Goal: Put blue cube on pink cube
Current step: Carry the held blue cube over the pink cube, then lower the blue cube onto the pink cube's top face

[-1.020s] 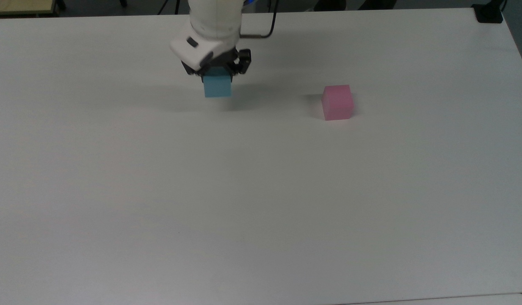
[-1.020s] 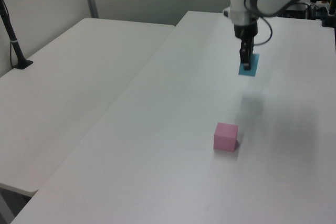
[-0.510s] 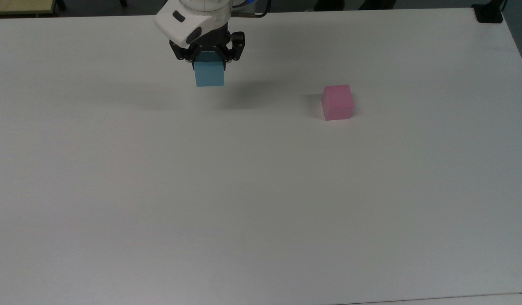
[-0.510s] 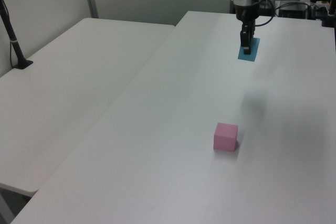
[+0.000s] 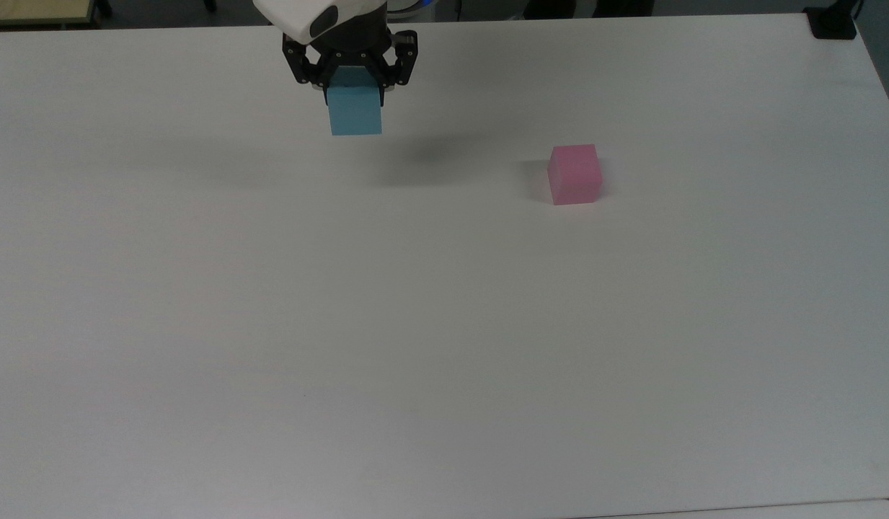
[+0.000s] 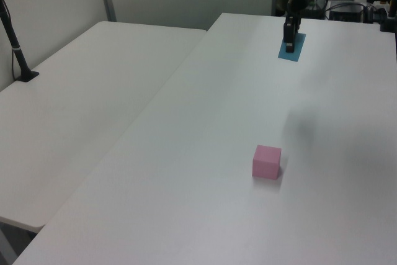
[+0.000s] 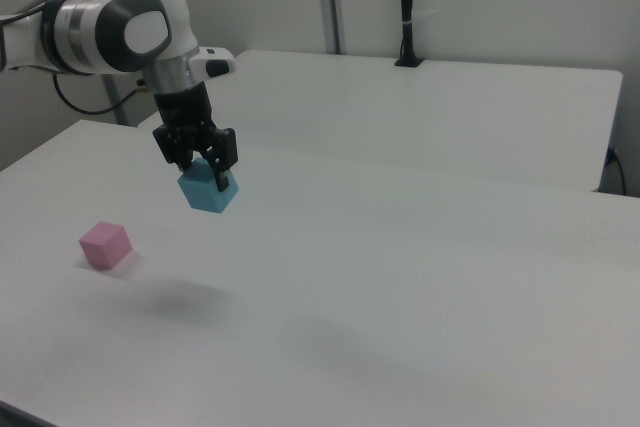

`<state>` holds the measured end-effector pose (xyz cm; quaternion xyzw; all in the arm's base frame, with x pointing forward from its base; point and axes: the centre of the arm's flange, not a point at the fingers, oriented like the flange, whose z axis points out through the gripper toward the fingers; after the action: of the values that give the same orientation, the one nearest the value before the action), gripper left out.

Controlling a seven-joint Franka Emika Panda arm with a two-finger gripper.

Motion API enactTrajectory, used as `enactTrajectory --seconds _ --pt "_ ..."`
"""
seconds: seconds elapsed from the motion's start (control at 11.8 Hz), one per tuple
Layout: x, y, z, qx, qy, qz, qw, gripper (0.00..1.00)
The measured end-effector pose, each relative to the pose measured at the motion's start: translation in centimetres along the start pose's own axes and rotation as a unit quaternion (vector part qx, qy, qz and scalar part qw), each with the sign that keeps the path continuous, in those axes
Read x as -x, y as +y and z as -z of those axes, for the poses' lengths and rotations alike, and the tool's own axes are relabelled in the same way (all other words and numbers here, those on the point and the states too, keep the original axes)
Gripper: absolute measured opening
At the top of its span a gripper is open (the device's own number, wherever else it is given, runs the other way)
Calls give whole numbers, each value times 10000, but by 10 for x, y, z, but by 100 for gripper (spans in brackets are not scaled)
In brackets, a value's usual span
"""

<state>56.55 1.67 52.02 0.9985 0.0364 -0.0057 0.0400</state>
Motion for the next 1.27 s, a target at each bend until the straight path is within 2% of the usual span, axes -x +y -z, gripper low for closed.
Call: enactTrajectory --seconds 0.17,0.34,0.85,1.27 --pt "0 -3 1 -7 2 20 10000 59" --pt "0 -27 2 -53 12 163 9999 59" --pt "8 -168 6 -91 43 674 9977 59" --pt "22 -241 -10 -36 -84 697 9975 59"
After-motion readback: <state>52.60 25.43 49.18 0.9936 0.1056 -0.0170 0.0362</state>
